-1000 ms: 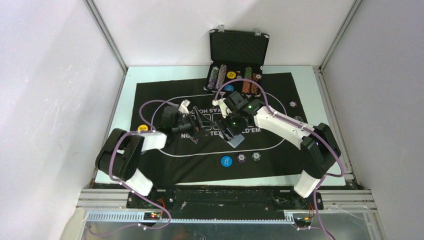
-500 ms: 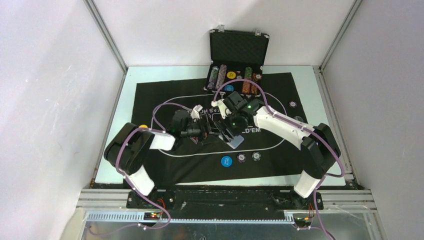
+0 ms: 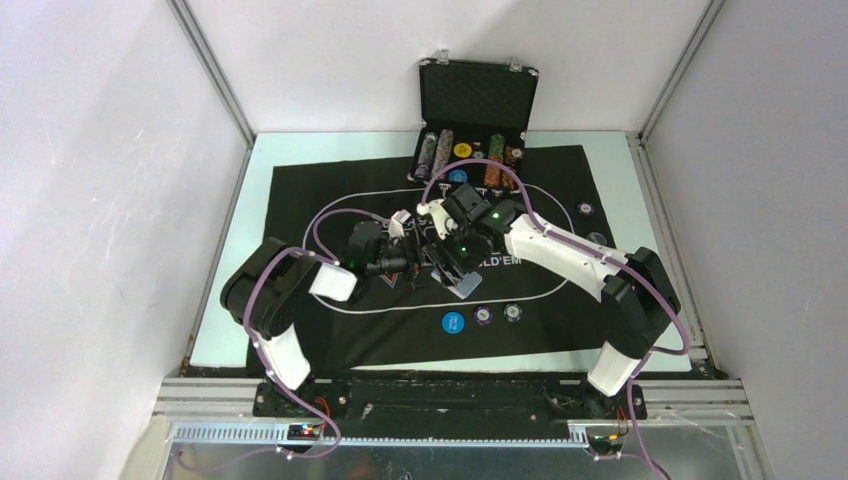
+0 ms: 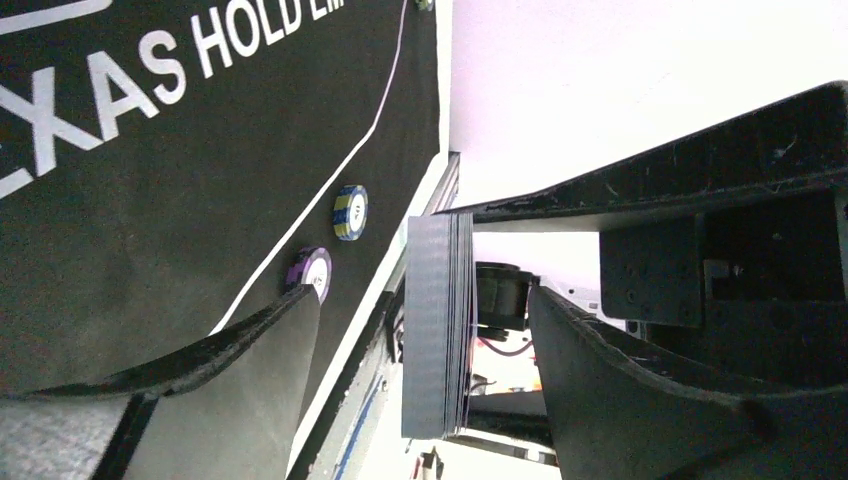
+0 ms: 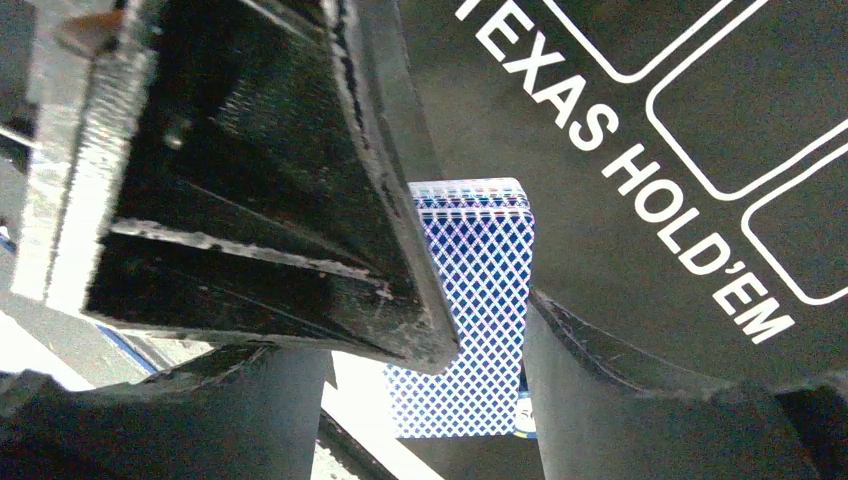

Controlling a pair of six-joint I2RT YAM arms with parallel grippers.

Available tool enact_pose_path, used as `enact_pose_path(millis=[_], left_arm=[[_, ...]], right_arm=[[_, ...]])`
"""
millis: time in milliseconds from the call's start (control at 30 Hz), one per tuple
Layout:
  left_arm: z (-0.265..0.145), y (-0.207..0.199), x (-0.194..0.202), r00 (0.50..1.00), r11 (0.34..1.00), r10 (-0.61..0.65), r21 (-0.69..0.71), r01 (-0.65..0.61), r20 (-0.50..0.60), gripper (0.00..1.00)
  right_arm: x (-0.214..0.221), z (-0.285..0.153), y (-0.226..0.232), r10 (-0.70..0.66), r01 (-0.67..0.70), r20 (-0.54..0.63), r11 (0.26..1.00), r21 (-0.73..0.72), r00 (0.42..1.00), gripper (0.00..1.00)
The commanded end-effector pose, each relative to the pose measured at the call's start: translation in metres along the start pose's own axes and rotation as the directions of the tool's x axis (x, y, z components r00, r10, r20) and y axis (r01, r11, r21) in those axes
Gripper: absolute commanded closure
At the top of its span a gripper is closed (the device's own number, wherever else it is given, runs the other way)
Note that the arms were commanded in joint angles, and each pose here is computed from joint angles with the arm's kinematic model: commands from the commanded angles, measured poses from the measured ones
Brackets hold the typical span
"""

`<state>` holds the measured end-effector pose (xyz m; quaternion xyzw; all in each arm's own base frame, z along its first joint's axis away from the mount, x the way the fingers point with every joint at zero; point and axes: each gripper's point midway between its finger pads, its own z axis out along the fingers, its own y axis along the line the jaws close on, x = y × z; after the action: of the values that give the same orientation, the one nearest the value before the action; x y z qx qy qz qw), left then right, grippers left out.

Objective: Distribute texas hold em gaming equipment

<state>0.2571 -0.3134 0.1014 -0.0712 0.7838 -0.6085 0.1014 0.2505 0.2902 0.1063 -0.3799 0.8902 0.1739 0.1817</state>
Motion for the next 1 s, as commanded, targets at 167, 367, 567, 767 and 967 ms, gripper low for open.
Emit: enact_pose_path(millis=[167,367,567,767,967], left_arm=[[0.004,-0.031,0.006,0.999,0.99,0.011,0.141,-0.007,-0.031,0.42],[0.004,-0.032,0.008,0.999,0.989,0.009,0.146,-0.004,-0.034,0.67],[0.001,-0.036,0.009,1.0,0.988,0.009,0.156,-0.004,-0.03,0.99],[0.0,-0.04,0.007,1.0,0.987,0.0,0.163,0.003,-0.016,1.0],[0.0,-0.043,0.005,1.0,0.987,0.001,0.162,0.0,-0.008,1.0]], right_arm=[[-0.046,-0.024,0.01,-0.046,0.049,0.164,0.999,-0.01,0.985,1.0],[-0.049,-0.024,0.009,-0.047,0.049,0.169,0.999,-0.004,0.985,1.0],[-0.05,-0.022,0.008,-0.045,0.045,0.161,0.999,0.004,0.986,1.0],[-0.045,-0.021,0.003,-0.041,0.037,0.141,0.999,0.029,0.989,0.64],[-0.038,-0.022,0.0,-0.04,0.035,0.119,0.998,0.048,0.992,0.01]])
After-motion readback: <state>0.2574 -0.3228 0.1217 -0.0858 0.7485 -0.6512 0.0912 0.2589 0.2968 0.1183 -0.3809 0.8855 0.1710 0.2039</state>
